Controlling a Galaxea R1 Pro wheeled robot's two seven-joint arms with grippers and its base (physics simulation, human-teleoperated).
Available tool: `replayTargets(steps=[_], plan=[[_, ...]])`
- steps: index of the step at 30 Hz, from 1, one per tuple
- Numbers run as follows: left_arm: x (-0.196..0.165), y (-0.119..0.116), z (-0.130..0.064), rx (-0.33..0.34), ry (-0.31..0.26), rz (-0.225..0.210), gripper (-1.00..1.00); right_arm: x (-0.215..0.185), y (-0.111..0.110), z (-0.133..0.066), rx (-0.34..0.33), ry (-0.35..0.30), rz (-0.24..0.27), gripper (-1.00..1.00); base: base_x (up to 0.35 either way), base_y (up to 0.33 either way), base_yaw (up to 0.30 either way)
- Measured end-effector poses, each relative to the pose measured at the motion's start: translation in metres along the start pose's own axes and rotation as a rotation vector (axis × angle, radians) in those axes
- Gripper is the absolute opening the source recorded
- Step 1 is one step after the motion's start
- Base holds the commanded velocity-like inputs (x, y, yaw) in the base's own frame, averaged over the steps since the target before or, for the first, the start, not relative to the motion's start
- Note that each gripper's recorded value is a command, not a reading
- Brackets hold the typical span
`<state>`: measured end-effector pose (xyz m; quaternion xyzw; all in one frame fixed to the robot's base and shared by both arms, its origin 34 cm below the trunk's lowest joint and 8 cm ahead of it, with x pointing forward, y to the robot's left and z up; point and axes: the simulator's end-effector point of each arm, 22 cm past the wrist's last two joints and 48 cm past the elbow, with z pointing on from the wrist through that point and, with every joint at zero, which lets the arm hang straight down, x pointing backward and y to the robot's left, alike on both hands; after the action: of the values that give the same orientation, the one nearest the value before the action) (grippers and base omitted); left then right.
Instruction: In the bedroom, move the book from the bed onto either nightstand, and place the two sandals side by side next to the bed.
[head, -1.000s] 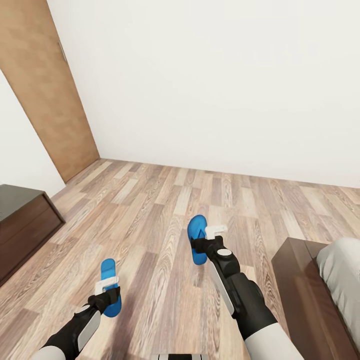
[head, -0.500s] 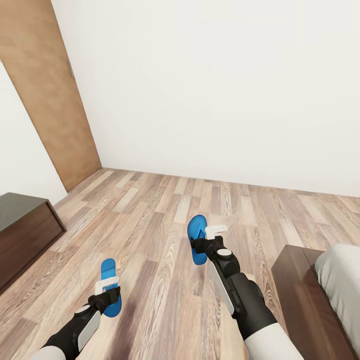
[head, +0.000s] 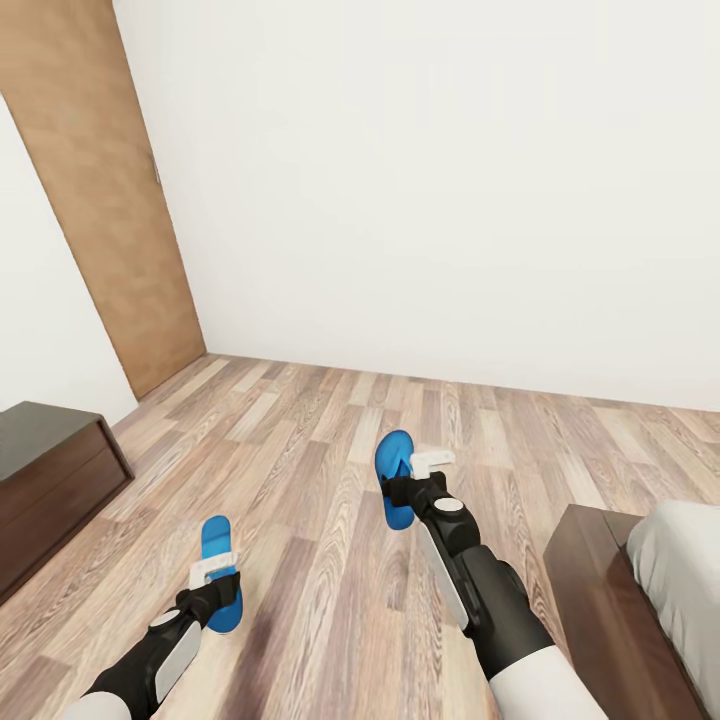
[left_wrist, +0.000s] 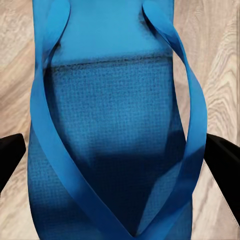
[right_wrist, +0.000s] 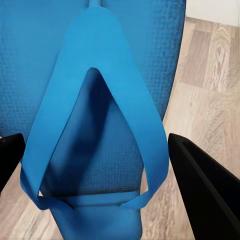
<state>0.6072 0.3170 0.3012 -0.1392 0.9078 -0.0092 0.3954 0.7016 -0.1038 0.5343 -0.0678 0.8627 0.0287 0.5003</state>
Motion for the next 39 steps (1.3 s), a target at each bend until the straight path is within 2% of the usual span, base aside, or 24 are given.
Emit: replayTargets(steps=[3,39], plan=[[-0.007,-0.002,-0.003,0.004,-0.013,-0.001,-1.0,-0.007,0.0,-0.004,0.001,-0.012,-0.001,-1.0,0.0,0.0,0.0],[-0.08,-0.018,-0.043,0.007,-0.018,-0.001,-1.0,-0.087,-0.005,-0.026,0.001,-0.014,-0.001,-1.0,0.0,0.0,0.0]])
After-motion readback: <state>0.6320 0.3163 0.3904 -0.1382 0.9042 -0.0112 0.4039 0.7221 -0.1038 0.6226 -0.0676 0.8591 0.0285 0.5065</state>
